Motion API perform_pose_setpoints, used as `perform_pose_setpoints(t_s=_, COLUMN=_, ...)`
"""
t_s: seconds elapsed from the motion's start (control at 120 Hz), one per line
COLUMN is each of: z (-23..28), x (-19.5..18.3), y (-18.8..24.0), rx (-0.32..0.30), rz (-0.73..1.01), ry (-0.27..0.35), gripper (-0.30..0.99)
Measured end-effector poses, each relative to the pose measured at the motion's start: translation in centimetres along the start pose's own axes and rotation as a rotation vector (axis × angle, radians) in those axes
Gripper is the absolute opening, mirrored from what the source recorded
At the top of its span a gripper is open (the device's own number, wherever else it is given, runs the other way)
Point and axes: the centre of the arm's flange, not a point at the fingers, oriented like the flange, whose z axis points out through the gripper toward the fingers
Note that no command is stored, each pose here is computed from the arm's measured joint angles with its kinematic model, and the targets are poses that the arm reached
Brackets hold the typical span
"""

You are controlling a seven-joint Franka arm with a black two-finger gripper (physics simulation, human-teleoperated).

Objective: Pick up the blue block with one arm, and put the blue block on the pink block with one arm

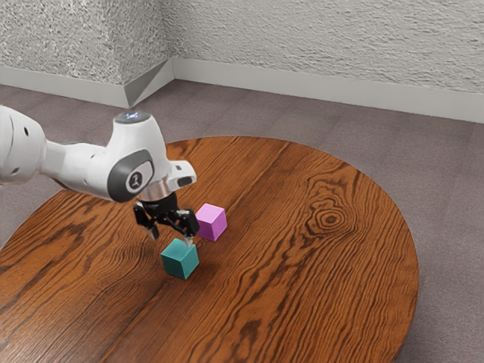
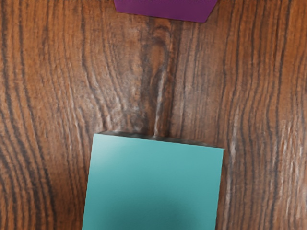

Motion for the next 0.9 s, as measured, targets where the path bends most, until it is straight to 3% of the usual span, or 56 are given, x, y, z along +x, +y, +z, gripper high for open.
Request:
perform_pose_setpoints(t_s=0.367, z=3.7, x=0.8, y=-1.3, rx=-0.009, rz=0.038, ry=-0.012, gripper=0.69)
perform_pose_setpoints(t_s=0.9, z=5.3, x=2.4, y=-1.8, rx=-0.010, rz=0.105, ry=0.001, gripper=0.69)
